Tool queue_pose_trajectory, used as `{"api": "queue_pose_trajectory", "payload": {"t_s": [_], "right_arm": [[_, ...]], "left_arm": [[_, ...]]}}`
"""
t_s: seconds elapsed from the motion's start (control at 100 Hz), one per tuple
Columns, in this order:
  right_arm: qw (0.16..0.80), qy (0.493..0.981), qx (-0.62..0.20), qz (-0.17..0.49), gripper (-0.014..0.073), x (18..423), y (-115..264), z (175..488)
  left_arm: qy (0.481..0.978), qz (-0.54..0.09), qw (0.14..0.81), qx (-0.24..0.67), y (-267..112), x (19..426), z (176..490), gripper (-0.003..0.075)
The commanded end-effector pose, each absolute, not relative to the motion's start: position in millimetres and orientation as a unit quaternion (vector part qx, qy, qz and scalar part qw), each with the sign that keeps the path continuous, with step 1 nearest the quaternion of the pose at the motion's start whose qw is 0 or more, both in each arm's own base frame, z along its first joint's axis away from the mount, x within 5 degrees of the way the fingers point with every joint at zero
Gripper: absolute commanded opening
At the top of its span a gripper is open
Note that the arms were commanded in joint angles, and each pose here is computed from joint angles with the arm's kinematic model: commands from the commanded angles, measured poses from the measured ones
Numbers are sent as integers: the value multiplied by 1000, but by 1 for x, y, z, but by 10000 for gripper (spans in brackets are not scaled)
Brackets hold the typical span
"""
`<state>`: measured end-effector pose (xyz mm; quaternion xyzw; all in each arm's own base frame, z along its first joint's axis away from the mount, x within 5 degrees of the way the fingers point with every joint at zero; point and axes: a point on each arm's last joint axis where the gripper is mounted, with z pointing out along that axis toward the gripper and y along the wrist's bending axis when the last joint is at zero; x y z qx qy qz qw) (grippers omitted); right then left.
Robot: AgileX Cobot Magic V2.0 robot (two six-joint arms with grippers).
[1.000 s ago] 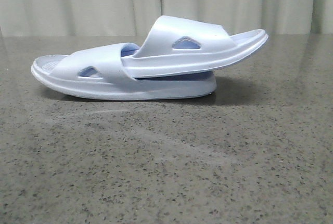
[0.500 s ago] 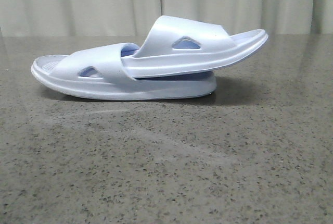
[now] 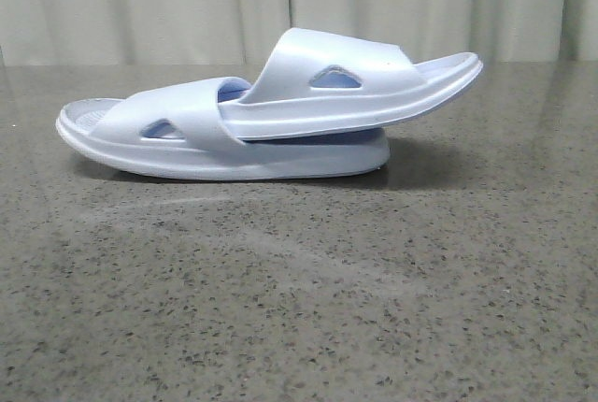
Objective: Insert blue slippers together front up
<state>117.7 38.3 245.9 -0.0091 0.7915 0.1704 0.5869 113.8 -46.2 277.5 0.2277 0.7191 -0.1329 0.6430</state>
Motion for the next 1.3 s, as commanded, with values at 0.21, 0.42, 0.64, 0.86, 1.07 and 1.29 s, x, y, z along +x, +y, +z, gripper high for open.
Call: {"api": "queue_pose_trajectory", "payload": {"t_s": [0.21,0.42,0.64,0.86,1.07,1.29], "right_arm": [[601,782,-13,165,-78,119,38,255],[601,782,-13,165,-78,119,38,255],[601,782,-13,165,-78,119,38,255],[601,782,-13,165,-78,119,38,255],[601,782,-13,165,-78,119,38,255],[601,782,-13,166,-78,119,38,255]], "left_arm": [[761,-98,642,18,-17,107,287,15],[725,-83,682,-34,-7,96,294,15],[673,-69,736,-26,-4,74,284,15],[650,-56,758,-12,-3,57,263,15],[656,-50,753,-7,-3,54,233,15],[647,-37,761,-26,0,53,216,15]]}}
